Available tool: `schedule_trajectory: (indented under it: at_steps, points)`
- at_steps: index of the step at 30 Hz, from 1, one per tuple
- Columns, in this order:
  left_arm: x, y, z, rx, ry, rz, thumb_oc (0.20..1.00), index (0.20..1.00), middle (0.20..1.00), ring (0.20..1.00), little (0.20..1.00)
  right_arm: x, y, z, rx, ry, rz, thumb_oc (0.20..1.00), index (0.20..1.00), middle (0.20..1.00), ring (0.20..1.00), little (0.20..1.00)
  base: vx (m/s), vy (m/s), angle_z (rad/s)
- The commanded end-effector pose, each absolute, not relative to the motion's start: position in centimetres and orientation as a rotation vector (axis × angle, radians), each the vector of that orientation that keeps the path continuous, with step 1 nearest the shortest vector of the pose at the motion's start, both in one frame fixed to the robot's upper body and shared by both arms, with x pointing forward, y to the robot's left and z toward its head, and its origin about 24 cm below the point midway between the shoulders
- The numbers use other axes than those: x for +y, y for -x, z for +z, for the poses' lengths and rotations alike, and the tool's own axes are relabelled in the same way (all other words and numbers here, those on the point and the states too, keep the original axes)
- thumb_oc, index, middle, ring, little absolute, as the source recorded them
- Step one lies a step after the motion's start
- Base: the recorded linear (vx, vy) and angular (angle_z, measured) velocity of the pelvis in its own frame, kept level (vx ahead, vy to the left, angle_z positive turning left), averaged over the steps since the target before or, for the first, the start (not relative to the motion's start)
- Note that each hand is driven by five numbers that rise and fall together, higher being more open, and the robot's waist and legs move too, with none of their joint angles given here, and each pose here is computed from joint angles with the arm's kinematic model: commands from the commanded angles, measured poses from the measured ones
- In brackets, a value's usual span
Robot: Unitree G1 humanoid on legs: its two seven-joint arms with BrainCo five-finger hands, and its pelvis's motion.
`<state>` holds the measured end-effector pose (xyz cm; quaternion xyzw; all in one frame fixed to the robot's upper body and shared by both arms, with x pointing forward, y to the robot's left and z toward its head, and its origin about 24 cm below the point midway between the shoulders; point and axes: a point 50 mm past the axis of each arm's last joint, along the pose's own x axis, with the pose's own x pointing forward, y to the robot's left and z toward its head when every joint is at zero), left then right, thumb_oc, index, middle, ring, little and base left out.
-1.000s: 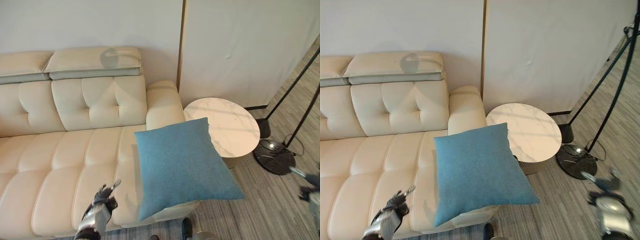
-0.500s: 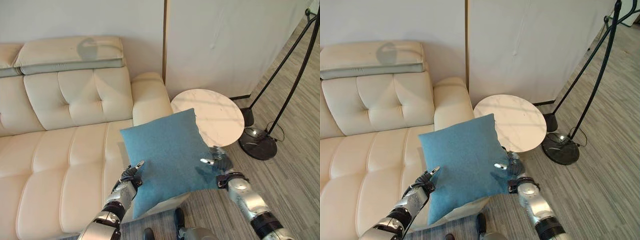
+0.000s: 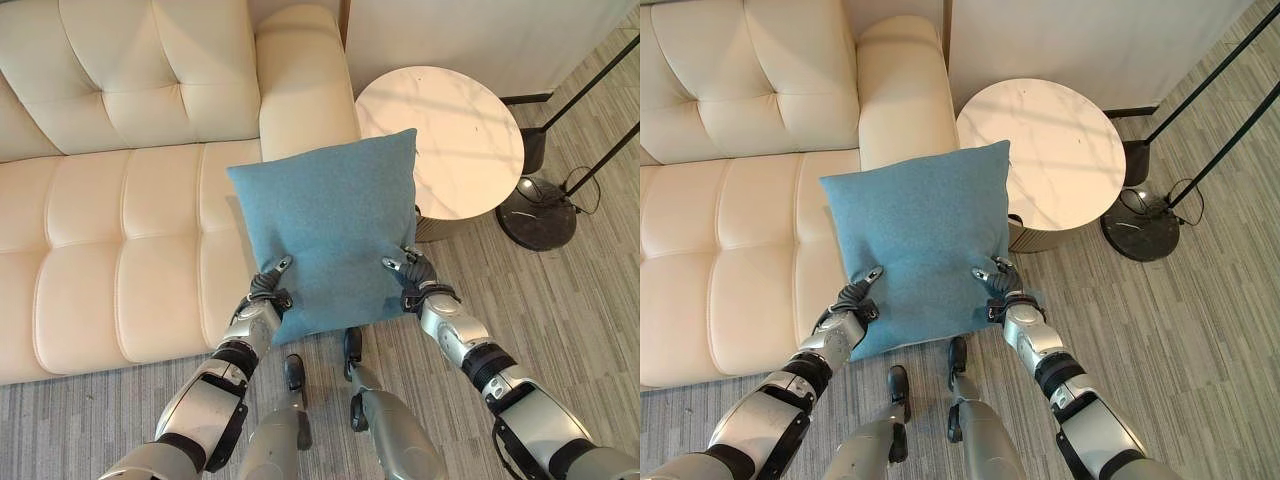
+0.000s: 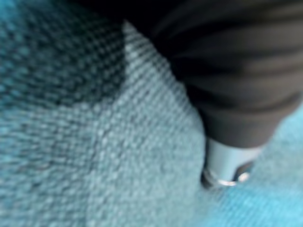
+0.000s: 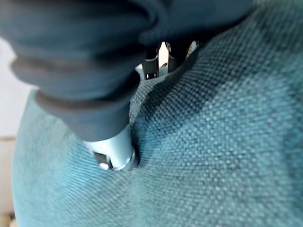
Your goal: Pick up all the scattered cushions and arrange them neatly on the sofa.
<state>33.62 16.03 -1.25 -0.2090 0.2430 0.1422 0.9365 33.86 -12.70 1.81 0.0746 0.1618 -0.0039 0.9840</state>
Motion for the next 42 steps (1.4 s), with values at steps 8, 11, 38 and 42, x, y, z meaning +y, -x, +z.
schedule_trajectory:
  at_steps: [8, 11, 38, 42]
  points:
    - [7.8, -29.6, 0.1, 0.403, 0.641, 0.034, 0.2, 0.2, 0.2, 0.2, 0.2, -6.7, -27.2, 1.9, 0.266, -0.393, 0.32, 0.2, 0.2, 0.2, 0.2, 0.2, -0.02, 0.097, -0.05]
    - [10.5, -28.3, 1.0, 0.3, 0.546, 0.048, 0.2, 0.2, 0.2, 0.2, 0.2, -8.8, -26.1, 2.2, 0.223, -0.372, 0.28, 0.2, 0.2, 0.2, 0.2, 0.2, -0.13, 0.048, -0.11]
    - [16.4, -20.8, 0.8, 0.26, 0.398, 0.096, 0.2, 0.2, 0.2, 0.2, 0.2, -13.3, -21.2, 4.0, 0.123, -0.25, 0.311, 0.2, 0.2, 0.2, 0.2, 0.2, -0.23, -0.147, 0.52]
    - [16.4, -21.0, 1.2, 0.245, 0.389, 0.087, 0.2, 0.2, 0.2, 0.2, 0.2, -12.9, -21.4, 4.5, 0.095, -0.275, 0.32, 0.2, 0.2, 0.2, 0.2, 0.2, -0.08, 0.079, 0.77]
